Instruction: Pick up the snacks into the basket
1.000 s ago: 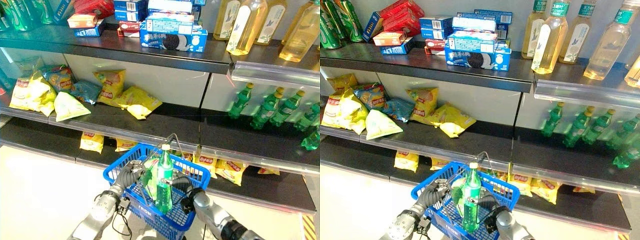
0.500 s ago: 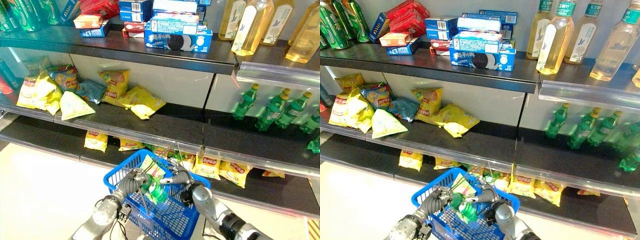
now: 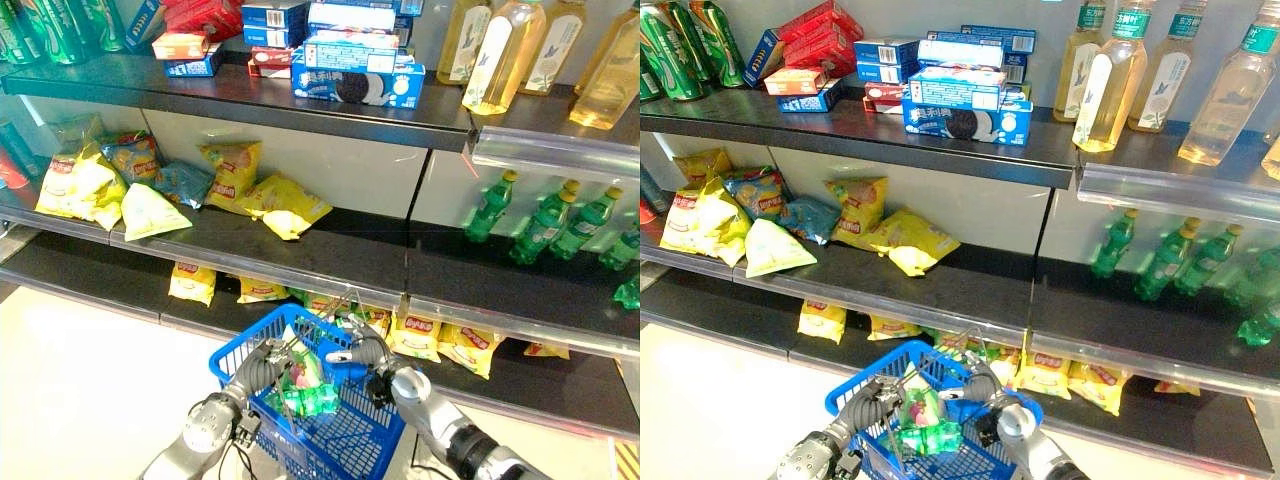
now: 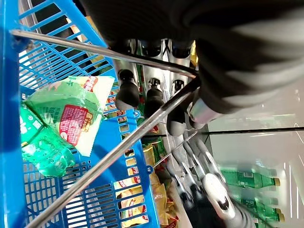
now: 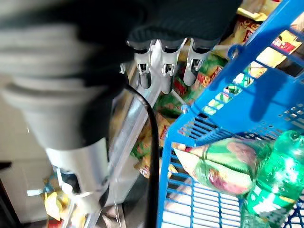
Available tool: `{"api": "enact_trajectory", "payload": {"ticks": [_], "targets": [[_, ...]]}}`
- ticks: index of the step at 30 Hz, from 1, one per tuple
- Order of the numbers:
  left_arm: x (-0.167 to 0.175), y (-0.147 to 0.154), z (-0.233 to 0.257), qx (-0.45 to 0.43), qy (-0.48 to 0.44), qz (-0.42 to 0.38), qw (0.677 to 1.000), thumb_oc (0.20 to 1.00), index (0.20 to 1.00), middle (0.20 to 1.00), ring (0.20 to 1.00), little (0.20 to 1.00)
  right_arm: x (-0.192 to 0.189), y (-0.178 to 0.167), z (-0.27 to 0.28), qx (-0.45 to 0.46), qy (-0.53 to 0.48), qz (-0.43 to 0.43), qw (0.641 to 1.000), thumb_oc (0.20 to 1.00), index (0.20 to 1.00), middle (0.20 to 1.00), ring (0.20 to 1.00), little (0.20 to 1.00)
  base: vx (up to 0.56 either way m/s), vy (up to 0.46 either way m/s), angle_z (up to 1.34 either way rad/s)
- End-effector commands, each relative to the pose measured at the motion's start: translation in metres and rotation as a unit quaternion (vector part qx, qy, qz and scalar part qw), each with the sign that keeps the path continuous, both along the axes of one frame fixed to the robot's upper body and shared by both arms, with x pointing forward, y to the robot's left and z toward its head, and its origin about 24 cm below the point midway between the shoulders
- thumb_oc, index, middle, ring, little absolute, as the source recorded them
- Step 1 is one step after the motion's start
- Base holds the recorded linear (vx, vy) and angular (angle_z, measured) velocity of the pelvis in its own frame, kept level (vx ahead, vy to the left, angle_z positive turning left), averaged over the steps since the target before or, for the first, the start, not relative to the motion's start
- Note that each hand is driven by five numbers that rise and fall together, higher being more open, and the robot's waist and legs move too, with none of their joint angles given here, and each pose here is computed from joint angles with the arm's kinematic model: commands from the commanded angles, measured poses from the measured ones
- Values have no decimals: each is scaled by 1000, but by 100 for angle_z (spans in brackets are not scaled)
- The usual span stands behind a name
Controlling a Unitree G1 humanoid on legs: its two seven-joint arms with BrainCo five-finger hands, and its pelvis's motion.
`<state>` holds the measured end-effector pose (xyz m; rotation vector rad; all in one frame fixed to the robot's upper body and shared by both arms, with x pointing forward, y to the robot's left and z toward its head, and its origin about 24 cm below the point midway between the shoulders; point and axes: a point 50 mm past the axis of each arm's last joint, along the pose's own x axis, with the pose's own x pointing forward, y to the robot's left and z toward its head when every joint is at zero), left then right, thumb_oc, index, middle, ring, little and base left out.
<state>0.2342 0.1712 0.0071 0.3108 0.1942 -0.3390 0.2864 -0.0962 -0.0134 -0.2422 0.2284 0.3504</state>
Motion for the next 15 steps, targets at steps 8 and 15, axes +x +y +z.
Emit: {"api": "enact_trajectory", "payload": {"ticks": [8,15], "targets": [[13,24,47,-10,-155,27,988,200,200,200,200,200,-58,-86,-38,-59,46,-70,995,1000,1000,1000,1000,1000,7,24,10],[-11,65,-21,85,-17,85,993,200,200,200,200,200,-136,-139,-103,-109,227,-180,951,1000,1000,1000,1000,1000,12,107,7]]}}
